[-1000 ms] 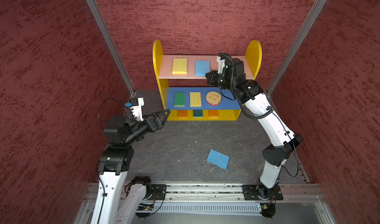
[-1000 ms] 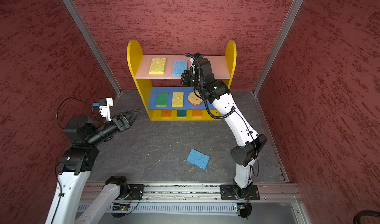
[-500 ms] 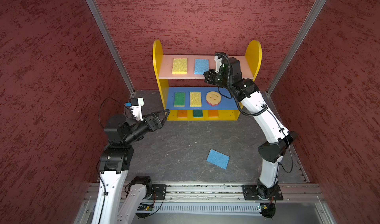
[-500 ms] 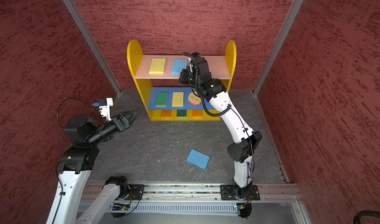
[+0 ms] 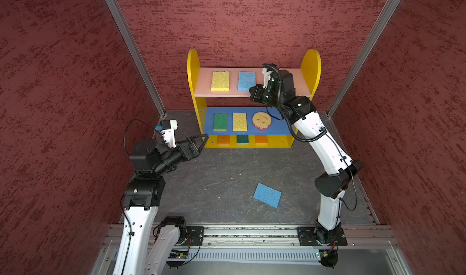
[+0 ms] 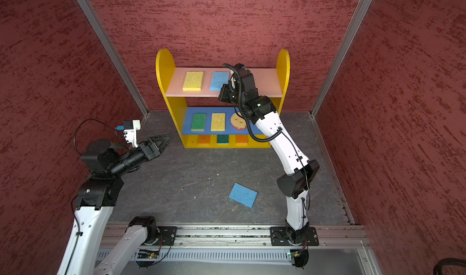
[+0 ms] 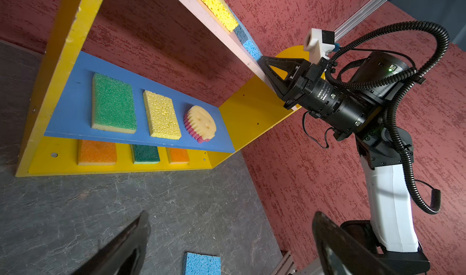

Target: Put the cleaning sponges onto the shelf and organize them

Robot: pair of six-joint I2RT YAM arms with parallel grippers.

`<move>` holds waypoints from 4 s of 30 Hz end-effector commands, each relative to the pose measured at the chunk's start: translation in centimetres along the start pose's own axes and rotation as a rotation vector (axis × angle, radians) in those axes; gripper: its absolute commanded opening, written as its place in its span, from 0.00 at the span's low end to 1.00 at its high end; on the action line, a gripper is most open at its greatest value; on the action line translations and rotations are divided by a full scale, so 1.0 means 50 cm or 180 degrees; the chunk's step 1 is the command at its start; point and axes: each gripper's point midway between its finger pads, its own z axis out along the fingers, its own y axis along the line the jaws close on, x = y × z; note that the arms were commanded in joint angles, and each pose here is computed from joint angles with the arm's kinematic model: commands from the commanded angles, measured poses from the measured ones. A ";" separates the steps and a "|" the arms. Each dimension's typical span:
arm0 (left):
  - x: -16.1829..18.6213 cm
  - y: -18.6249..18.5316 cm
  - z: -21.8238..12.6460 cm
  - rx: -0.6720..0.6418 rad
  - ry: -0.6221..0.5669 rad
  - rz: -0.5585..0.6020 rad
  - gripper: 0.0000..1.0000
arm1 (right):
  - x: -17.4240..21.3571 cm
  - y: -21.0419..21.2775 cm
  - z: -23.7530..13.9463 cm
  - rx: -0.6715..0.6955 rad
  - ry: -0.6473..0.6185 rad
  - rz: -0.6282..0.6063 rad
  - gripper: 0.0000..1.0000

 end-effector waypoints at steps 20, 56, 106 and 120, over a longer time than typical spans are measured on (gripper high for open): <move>0.019 -0.017 -0.026 0.0048 0.0031 -0.0006 1.00 | 0.069 -0.037 -0.281 0.0220 -0.0201 0.0060 0.02; 0.069 0.013 0.049 0.0247 0.0459 -0.0350 1.00 | 0.930 -0.319 -0.289 0.0569 0.2778 0.0219 0.68; 0.105 0.045 0.121 0.0324 0.0799 -0.0431 1.00 | 0.935 -0.302 -0.189 0.0415 0.2477 -0.0139 0.15; 0.157 0.019 0.139 0.0398 0.1005 -0.0420 1.00 | 0.831 -0.269 -0.160 0.0334 0.1803 0.0082 0.00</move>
